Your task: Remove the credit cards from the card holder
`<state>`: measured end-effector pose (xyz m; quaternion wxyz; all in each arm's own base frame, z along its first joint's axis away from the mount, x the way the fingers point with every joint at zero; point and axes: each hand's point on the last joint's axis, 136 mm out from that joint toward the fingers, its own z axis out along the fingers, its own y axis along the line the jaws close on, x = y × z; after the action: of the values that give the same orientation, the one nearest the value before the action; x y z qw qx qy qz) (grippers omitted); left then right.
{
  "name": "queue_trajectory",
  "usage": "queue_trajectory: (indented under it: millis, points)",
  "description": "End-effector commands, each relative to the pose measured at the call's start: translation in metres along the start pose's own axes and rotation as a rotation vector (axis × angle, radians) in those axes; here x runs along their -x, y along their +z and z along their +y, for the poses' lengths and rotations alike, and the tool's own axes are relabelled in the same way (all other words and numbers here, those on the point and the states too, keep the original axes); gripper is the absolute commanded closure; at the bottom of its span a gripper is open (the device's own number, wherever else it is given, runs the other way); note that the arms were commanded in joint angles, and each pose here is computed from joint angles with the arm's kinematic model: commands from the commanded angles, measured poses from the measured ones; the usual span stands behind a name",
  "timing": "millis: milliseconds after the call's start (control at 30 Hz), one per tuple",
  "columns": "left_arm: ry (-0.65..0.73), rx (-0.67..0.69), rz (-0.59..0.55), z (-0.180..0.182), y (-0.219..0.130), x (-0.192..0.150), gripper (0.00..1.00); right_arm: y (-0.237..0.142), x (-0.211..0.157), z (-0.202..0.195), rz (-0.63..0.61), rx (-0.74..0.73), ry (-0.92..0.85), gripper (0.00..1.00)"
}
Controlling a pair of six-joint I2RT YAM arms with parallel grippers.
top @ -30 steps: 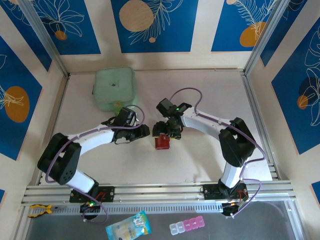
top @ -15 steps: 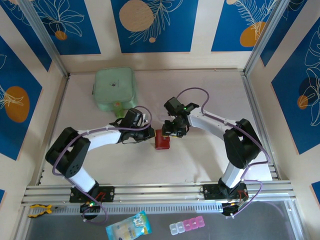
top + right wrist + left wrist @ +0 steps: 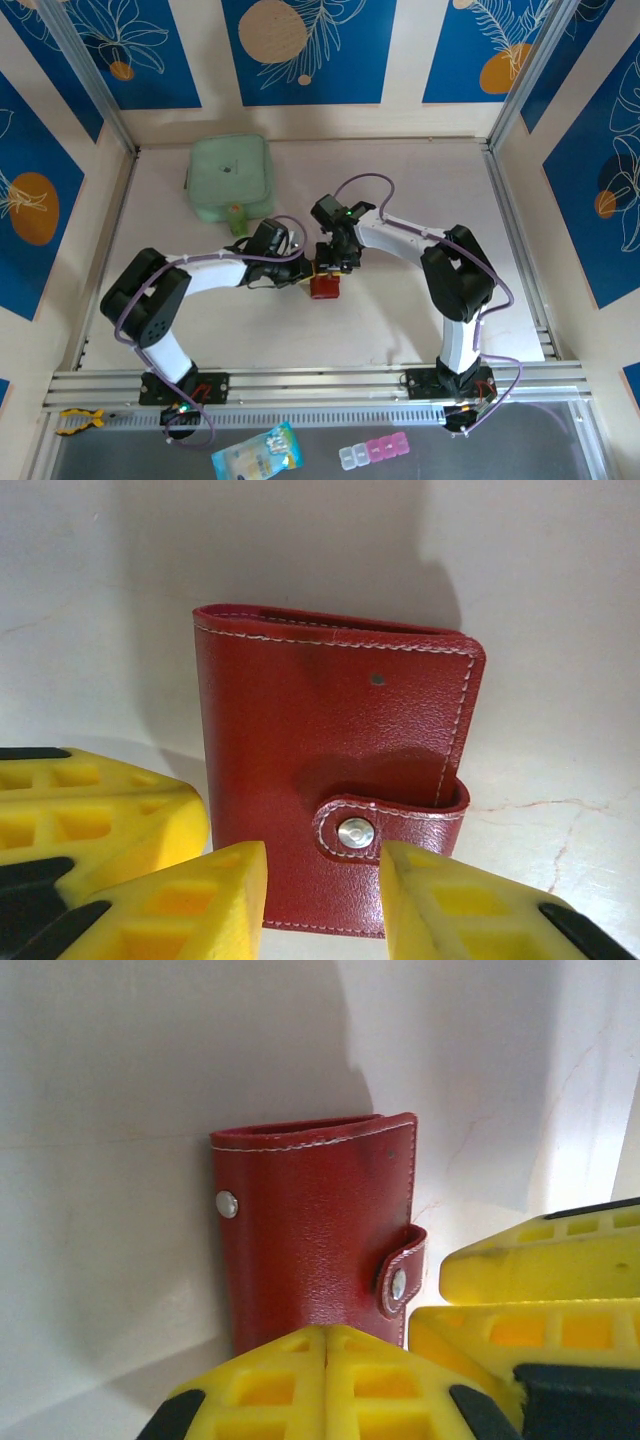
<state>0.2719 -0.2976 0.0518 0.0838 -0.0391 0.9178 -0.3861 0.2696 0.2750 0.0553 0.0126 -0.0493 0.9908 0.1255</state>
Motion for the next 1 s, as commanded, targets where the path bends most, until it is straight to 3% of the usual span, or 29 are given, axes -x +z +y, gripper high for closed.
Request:
queue_trajectory:
  millis: [0, 500, 800, 967]
  points:
    - [-0.022, -0.004, 0.031, 0.006, 0.006, -0.009, 1.0, 0.004, -0.006, -0.005, 0.038, -0.053, -0.017, 0.65]
    - [-0.067, 0.006, 0.05, 0.02, 0.013, -0.015, 1.0, 0.032, -0.012, -0.017, 0.086, -0.152, -0.023, 0.65]
    - [-0.077, 0.046, 0.055, 0.033, 0.011, -0.016, 1.0, 0.033, -0.012, -0.018, 0.081, -0.16, -0.017, 0.84]
    - [-0.068, 0.09, 0.06, 0.042, 0.009, -0.015, 1.0, 0.022, -0.008, -0.016, 0.049, -0.153, -0.017, 1.0]
